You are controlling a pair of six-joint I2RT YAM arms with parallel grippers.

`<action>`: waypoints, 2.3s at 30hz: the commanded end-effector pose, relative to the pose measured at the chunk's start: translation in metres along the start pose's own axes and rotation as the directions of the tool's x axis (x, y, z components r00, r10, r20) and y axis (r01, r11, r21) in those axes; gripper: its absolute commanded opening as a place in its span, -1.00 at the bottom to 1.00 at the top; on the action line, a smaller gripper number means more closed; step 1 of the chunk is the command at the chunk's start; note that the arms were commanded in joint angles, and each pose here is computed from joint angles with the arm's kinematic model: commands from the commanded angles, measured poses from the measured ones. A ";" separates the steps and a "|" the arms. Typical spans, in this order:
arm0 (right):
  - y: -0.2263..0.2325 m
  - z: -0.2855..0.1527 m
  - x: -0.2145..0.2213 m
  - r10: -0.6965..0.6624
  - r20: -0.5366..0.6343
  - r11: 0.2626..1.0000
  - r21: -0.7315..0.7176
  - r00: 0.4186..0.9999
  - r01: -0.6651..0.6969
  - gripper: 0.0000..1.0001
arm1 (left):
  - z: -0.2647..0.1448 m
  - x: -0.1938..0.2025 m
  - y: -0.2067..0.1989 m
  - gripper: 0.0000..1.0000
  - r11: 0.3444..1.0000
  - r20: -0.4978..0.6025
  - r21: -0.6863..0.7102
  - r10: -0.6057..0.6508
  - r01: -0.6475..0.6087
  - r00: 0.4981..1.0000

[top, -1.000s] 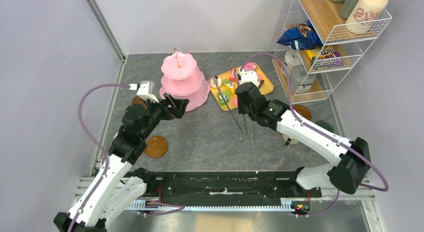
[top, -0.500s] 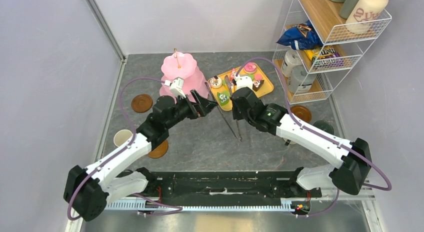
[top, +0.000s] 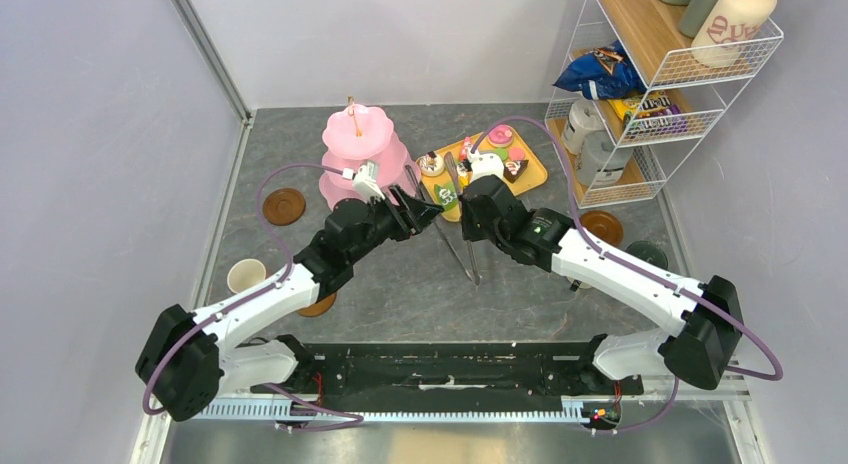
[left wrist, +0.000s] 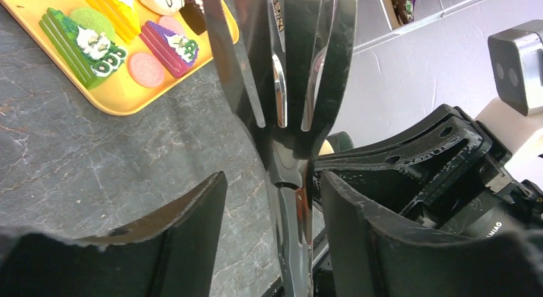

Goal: Serve the afternoon tea

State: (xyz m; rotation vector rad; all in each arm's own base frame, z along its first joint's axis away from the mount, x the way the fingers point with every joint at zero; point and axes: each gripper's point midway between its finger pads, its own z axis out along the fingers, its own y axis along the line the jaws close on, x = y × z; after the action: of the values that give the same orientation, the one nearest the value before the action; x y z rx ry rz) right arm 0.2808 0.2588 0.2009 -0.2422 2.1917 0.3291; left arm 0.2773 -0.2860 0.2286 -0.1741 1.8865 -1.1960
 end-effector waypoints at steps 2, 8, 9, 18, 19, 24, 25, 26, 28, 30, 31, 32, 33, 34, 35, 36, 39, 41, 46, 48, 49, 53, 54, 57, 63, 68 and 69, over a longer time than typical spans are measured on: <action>0.011 0.000 -0.009 0.045 0.036 0.998 -0.041 0.998 -0.043 -1.00 | 0.002 -0.014 -0.006 0.15 0.998 0.088 0.024 -0.054 0.053 0.995; 0.015 0.004 -0.006 0.057 0.032 0.997 -0.056 0.998 -0.055 -1.00 | 0.000 -0.013 0.000 -0.33 0.997 0.099 0.009 -0.073 0.072 0.992; 0.016 0.004 -0.006 0.062 0.035 0.996 -0.060 0.997 -0.060 -1.00 | 0.000 -0.013 0.000 -0.43 0.997 0.100 0.011 -0.077 0.077 0.992; 0.016 -0.001 -0.009 0.097 0.062 0.993 -0.078 0.993 -0.093 -0.47 | -0.004 -0.013 0.002 -0.81 0.993 0.117 0.021 -0.115 0.113 0.986; 0.016 -0.003 -0.011 0.101 0.071 0.992 -0.085 0.992 -0.095 -0.30 | -0.005 -0.013 0.003 -0.83 0.993 0.121 0.022 -0.117 0.115 0.986; 0.020 -0.016 -0.019 0.120 0.129 0.983 -0.153 0.984 -0.100 0.33 | -0.008 -0.015 0.005 -0.88 0.993 0.138 0.019 -0.119 0.118 0.983; 0.021 -0.017 -0.020 0.118 0.139 0.981 -0.168 0.983 -0.094 0.45 | -0.009 -0.015 0.005 -0.89 0.993 0.142 0.017 -0.119 0.118 0.983; 0.023 -0.019 -0.020 0.112 0.144 0.979 -0.188 0.983 -0.084 0.61 | -0.010 -0.016 0.006 -0.89 0.993 0.147 0.014 -0.119 0.118 0.982; 0.030 -0.023 -0.019 0.097 0.152 0.969 -0.240 0.984 -0.059 0.78 | -0.011 -0.018 0.007 -0.89 0.993 0.154 0.007 -0.117 0.117 0.981; 0.036 -0.025 -0.015 0.073 0.150 0.959 -0.283 0.986 -0.028 0.85 | -0.012 -0.019 0.007 -0.89 0.993 0.157 0.001 -0.117 0.118 0.981; 0.038 -0.024 -0.012 0.063 0.145 0.955 -0.296 0.987 -0.017 0.87 | -0.012 -0.020 0.006 -0.89 0.993 0.159 0.001 -0.117 0.118 0.980; 0.040 -0.023 -0.008 0.048 0.138 0.952 -0.305 0.989 -0.003 0.88 | -0.012 -0.020 0.006 -0.89 0.993 0.157 -0.001 -0.118 0.120 0.981; 0.041 -0.021 -0.003 0.034 0.124 0.949 -0.314 0.992 0.007 0.92 | -0.013 -0.020 0.005 -0.89 0.992 0.158 0.001 -0.122 0.124 0.980; 0.042 -0.020 0.000 0.020 0.114 0.947 -0.320 0.993 0.018 0.94 | -0.013 -0.020 0.005 -0.89 0.992 0.158 0.003 -0.126 0.127 0.979; 0.044 -0.019 0.004 0.010 0.103 0.944 -0.328 0.995 0.024 0.95 | -0.013 -0.021 0.004 -0.89 0.991 0.159 0.006 -0.130 0.131 0.979; 0.045 -0.018 0.007 -0.001 0.096 0.942 -0.334 0.995 0.033 0.94 | -0.013 -0.021 0.004 -0.89 0.991 0.160 0.006 -0.133 0.134 0.978; 0.049 -0.017 0.009 -0.026 0.093 0.936 -0.349 0.995 0.057 0.94 | -0.014 -0.022 0.002 -0.89 0.989 0.163 0.008 -0.145 0.146 0.976; 0.053 -0.015 0.012 -0.044 0.080 0.933 -0.354 0.996 0.069 0.94 | -0.014 -0.023 0.002 -0.89 0.988 0.164 0.006 -0.155 0.156 0.974; 0.061 -0.007 0.020 -0.096 0.052 0.933 -0.344 0.994 0.108 0.88 | -0.013 -0.022 0.003 -0.89 0.984 0.163 0.002 -0.175 0.177 0.971; 0.063 -0.006 0.022 -0.112 0.051 0.933 -0.337 0.992 0.123 0.84 | -0.012 -0.022 0.003 -0.89 0.983 0.161 0.000 -0.180 0.182 0.970; 0.063 -0.006 0.021 -0.118 0.056 0.935 -0.331 0.991 0.130 0.82 | -0.012 -0.022 0.003 -0.89 0.983 0.158 -0.003 -0.181 0.184 0.971; 0.065 -0.007 0.020 -0.135 0.072 0.936 -0.317 0.988 0.151 0.73 | -0.010 -0.019 0.007 -0.89 0.982 0.145 -0.026 -0.182 0.188 0.972; 0.065 -0.007 0.020 -0.140 0.072 0.936 -0.316 0.988 0.156 0.71 | -0.010 -0.018 0.007 -0.89 0.981 0.140 -0.031 -0.185 0.191 0.973; 0.066 -0.005 0.022 -0.160 0.067 0.937 -0.305 0.985 0.173 0.63 | -0.008 -0.015 0.010 -0.88 0.978 0.132 -0.039 -0.197 0.203 0.972; 0.069 -0.003 0.027 -0.206 0.065 0.935 -0.280 0.976 0.216 0.49 | -0.007 -0.013 0.008 -0.88 0.977 0.106 -0.056 -0.200 0.207 0.974; 0.070 -0.001 0.029 -0.221 0.064 0.935 -0.271 0.973 0.230 0.42 | -0.007 -0.013 0.007 -0.88 0.975 0.104 -0.061 -0.208 0.215 0.973; 0.070 -0.001 0.029 -0.222 0.064 0.934 -0.271 0.973 0.231 0.40 | -0.007 -0.013 0.007 -0.88 0.975 0.102 -0.060 -0.209 0.216 0.972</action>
State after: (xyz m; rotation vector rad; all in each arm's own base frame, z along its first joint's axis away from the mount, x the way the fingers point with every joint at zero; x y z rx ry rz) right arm 0.2369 0.3109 0.1650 -0.6397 2.1234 0.4854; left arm 0.2766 -0.2655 0.2056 -0.4380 1.9182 -1.1786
